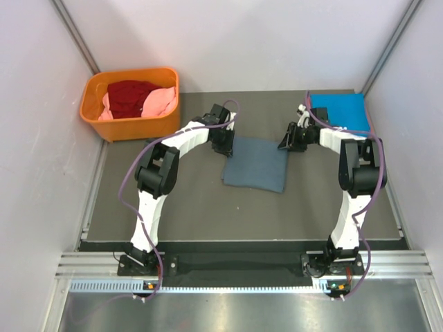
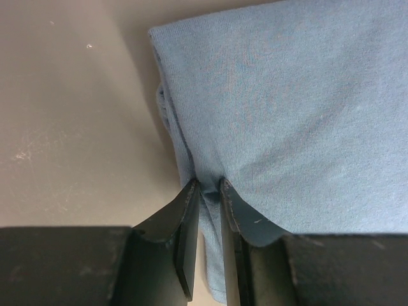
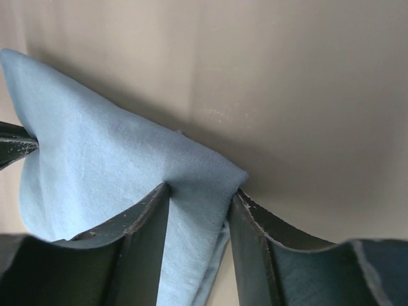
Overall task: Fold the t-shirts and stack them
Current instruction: Neatly place the folded tshirt to the corner
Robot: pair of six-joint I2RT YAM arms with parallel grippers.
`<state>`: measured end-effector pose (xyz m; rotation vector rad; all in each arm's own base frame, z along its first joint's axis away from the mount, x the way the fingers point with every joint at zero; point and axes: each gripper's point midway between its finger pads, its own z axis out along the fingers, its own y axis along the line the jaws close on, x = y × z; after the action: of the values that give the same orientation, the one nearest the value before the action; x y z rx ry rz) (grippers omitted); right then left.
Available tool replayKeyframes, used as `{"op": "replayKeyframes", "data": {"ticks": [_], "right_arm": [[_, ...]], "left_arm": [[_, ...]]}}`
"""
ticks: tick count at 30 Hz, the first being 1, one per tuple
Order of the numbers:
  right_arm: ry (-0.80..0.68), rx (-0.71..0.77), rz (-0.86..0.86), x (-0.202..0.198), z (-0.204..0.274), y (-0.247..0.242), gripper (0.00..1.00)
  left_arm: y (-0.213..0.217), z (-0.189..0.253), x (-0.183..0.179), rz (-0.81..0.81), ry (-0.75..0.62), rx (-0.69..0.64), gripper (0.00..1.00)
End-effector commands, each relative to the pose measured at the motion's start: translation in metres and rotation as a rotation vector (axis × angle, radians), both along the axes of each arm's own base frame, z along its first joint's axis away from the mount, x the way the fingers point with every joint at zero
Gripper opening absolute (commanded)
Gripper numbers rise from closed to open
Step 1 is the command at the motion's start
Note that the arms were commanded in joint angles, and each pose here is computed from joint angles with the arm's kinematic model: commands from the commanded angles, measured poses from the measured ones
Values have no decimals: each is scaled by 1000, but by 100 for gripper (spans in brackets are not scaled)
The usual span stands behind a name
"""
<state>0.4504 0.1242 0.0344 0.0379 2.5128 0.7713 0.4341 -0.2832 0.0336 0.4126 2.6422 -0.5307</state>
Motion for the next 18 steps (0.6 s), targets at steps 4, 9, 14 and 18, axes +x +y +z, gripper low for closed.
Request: {"op": "replayKeyframes", "data": {"ticks": [4,9,14,18], "right_arm": [[32,1,42,-9,-15,6,26],[-62,4,33,0,13,8,0],[-156,-71,8,6,43,13,0],[-229,-185,15,9,67,14,0]], "left_arm": [[-4,13,1,-21,-4,-10,25],[3,53,6,4,-32,23,25],[46,105,-10,85,-100,158,26],[71,135,-32,101,-186,187,28]]}}
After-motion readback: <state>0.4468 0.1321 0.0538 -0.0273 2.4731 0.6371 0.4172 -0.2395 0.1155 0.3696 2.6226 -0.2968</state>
